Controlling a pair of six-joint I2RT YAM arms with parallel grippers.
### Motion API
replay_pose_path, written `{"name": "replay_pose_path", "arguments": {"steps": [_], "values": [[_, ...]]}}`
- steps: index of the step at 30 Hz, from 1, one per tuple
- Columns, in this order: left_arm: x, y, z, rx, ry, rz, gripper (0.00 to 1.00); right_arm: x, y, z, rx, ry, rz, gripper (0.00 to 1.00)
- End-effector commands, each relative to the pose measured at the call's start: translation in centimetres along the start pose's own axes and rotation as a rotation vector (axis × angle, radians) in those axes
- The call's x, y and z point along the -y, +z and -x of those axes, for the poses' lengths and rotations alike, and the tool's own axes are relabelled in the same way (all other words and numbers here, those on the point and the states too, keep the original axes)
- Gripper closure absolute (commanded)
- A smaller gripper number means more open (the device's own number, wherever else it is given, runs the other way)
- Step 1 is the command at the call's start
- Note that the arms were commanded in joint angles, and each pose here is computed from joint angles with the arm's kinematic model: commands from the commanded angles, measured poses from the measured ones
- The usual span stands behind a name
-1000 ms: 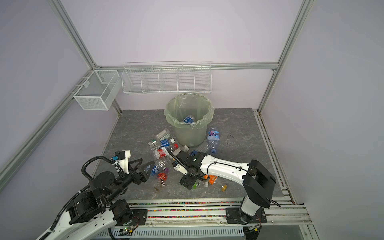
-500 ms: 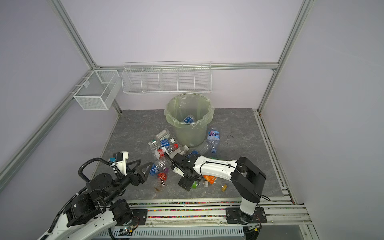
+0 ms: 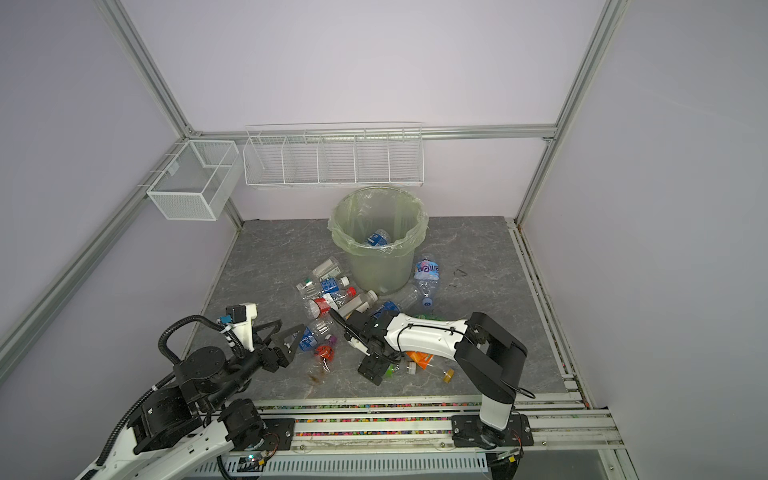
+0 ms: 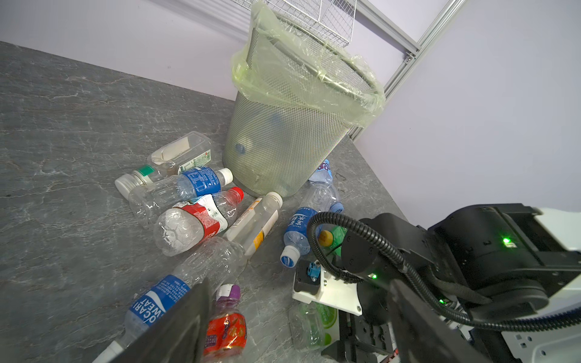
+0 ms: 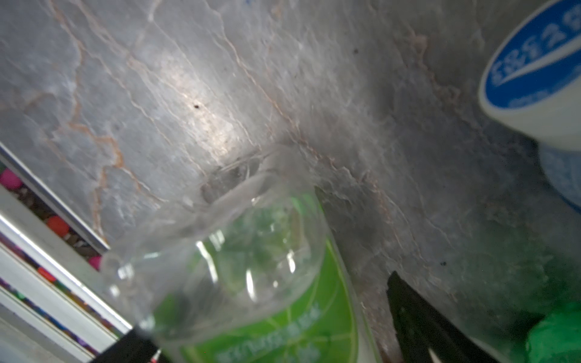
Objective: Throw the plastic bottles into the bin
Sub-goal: 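Lower the right gripper onto the clear green-lime-labelled bottle and close, then lift the green-labelled bottle with the right gripper and carry it over the bin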
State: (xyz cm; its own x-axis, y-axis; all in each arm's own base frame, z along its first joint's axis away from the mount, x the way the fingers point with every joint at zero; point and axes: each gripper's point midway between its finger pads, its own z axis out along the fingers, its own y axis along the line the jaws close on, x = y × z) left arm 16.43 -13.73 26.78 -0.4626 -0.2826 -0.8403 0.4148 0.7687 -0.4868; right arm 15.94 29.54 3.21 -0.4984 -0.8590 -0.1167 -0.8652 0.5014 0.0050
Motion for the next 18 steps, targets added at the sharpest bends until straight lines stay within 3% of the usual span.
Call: {"name": "replay_pose_path", "arguments": {"steps": [1, 5, 13, 18], "values": [[-0.5, -0.3, -0.2, 0.001, -0.011, 0.019, 0.14, -0.1, 0.7, -0.5, -0.019, 0.005, -0.008, 0.19], [-0.6, -0.4, -0.1, 0.005, -0.009, 0.022, 0.14, 0.0, 0.3, -0.2, -0.003, 0.007, -0.023, 0.35], [-0.7, -0.4, -0.1, 0.004, -0.009, 0.026, 0.14, -0.4, -1.7, 0.4, 0.027, -0.008, -0.047, 0.55], [-0.7, -0.3, -0.2, 0.003, -0.007, 0.029, 0.15, -0.7, -5.1, 1.4, 0.107, -0.005, -0.055, 0.64]]}}
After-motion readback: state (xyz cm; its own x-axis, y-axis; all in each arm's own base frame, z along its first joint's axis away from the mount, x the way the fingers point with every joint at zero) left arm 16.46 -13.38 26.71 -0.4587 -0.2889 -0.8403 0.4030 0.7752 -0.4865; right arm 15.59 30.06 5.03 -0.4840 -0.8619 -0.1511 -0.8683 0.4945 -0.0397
